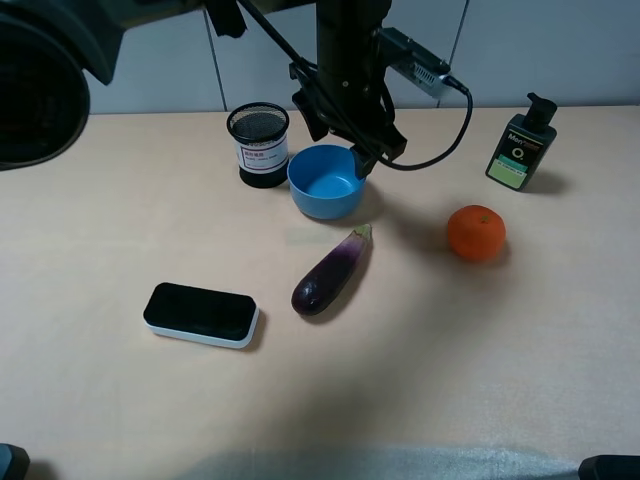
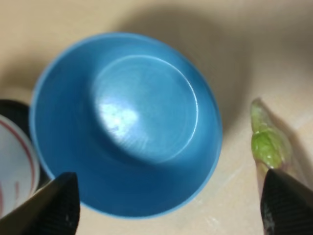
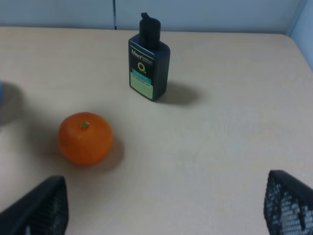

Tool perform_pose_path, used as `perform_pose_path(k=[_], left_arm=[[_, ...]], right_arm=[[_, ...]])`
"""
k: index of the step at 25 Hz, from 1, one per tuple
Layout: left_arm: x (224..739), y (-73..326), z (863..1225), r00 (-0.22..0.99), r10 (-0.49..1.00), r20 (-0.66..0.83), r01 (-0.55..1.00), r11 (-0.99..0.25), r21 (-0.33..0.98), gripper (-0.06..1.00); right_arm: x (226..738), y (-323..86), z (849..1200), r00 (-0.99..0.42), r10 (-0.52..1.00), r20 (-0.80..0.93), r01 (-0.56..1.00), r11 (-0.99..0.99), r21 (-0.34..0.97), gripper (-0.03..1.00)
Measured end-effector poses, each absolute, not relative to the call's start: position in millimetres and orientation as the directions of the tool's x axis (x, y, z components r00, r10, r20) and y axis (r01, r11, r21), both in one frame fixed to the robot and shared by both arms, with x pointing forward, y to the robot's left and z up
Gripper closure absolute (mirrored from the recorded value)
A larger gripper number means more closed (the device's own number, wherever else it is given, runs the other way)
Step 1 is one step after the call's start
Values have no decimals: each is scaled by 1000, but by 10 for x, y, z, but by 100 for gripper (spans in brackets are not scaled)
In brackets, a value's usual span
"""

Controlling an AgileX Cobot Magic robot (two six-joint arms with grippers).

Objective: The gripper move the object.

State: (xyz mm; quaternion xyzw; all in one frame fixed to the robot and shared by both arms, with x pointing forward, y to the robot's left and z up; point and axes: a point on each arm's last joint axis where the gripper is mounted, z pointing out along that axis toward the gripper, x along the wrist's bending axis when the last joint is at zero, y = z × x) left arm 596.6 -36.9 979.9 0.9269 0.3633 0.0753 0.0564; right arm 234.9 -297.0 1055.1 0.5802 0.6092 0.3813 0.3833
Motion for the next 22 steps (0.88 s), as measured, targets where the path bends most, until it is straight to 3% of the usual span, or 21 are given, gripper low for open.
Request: perform_pose_path(k=[22], left_arm=[[5627, 13, 11289, 691, 709, 145, 592, -669, 450, 19]], right_arm=[[2349, -2970, 10551, -33, 999, -25, 415, 36, 909, 36]])
